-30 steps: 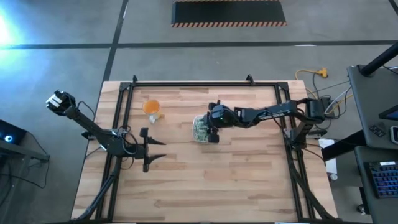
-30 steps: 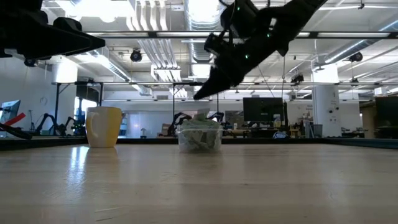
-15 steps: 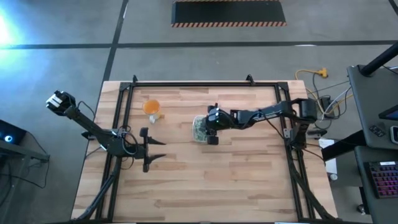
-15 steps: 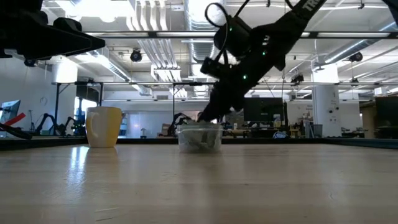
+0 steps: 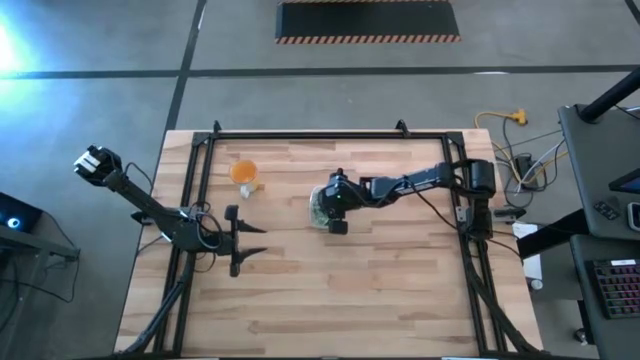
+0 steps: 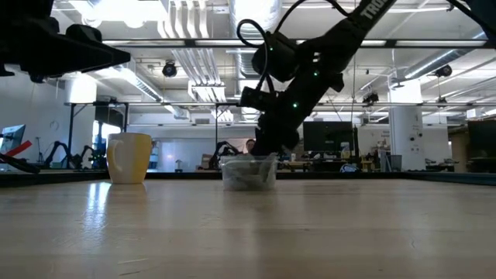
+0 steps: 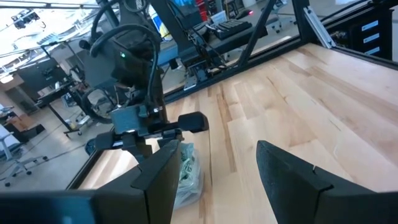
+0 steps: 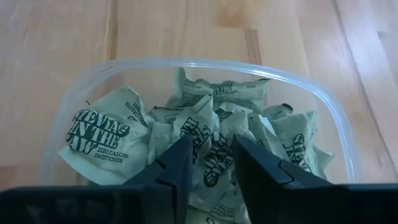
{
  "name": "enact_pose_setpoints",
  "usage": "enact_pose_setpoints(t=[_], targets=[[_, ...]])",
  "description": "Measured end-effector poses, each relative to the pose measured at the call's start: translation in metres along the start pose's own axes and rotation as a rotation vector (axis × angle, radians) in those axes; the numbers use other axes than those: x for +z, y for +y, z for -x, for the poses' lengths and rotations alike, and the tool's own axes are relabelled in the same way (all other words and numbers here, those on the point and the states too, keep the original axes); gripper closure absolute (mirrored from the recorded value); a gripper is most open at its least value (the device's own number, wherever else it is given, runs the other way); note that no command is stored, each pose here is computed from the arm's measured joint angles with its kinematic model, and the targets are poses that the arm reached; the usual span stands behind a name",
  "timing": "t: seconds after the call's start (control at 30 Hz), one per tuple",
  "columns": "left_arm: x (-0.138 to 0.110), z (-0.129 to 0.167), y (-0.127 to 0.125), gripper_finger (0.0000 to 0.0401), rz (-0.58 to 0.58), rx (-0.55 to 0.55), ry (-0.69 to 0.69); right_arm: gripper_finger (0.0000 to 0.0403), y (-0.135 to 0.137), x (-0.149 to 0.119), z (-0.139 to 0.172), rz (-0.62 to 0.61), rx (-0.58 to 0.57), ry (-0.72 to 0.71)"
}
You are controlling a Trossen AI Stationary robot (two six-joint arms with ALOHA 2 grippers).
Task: Pick and place Stevia / Truvia into bins
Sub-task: Adjust the stevia packets in the bin, then return to Home Position
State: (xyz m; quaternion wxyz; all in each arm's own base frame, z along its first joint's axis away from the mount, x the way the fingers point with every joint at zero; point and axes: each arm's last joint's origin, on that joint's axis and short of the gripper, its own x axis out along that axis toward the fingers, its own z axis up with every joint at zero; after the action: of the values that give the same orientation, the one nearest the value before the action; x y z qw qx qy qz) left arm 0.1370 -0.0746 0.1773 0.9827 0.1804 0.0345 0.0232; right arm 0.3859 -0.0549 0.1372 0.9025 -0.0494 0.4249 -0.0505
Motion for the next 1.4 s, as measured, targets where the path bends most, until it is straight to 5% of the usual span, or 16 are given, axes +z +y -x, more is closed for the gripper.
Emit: enact_pose_setpoints(t=[0.47, 0.83, 0.93, 1.03, 1.1, 1.27, 1.4], targets=[[-0.002, 0.001, 0.0, 0.0206, 0.005, 0.003, 0.006, 0.0193, -0.003, 0.015, 0.013, -0.023, -0.001, -0.012], [-0.002, 0.0, 0.001, 0.0206, 0.02, 0.049, 0.019, 0.0188, -0.005, 0.026, 0.045, -0.014, -0.006, -0.031], [0.003, 0.001, 0.008, 0.0206, 0.064, 0.225, 0.027, 0.0189, -0.005, 0.033, 0.059, -0.024, 0.006, -0.078], [0.013, 0.007, 0.024, 0.0206, 0.246, 0.583, 0.025, 0.0188, -0.003, 0.04, 0.078, 0.006, 0.073, -0.14], [0.014, 0.01, 0.028, 0.0206, 0.347, 0.664, 0.001, 0.0188, 0.0, 0.042, 0.092, 0.069, 0.13, -0.184], [0.025, 0.007, 0.03, 0.0206, 0.204, 0.329, -0.185, 0.0188, 0.001, 0.043, 0.121, 0.121, 0.149, -0.282], [0.023, 0.004, 0.045, 0.0206, 0.186, 0.398, -0.186, 0.0189, 0.001, 0.035, 0.141, 0.149, 0.125, -0.368]])
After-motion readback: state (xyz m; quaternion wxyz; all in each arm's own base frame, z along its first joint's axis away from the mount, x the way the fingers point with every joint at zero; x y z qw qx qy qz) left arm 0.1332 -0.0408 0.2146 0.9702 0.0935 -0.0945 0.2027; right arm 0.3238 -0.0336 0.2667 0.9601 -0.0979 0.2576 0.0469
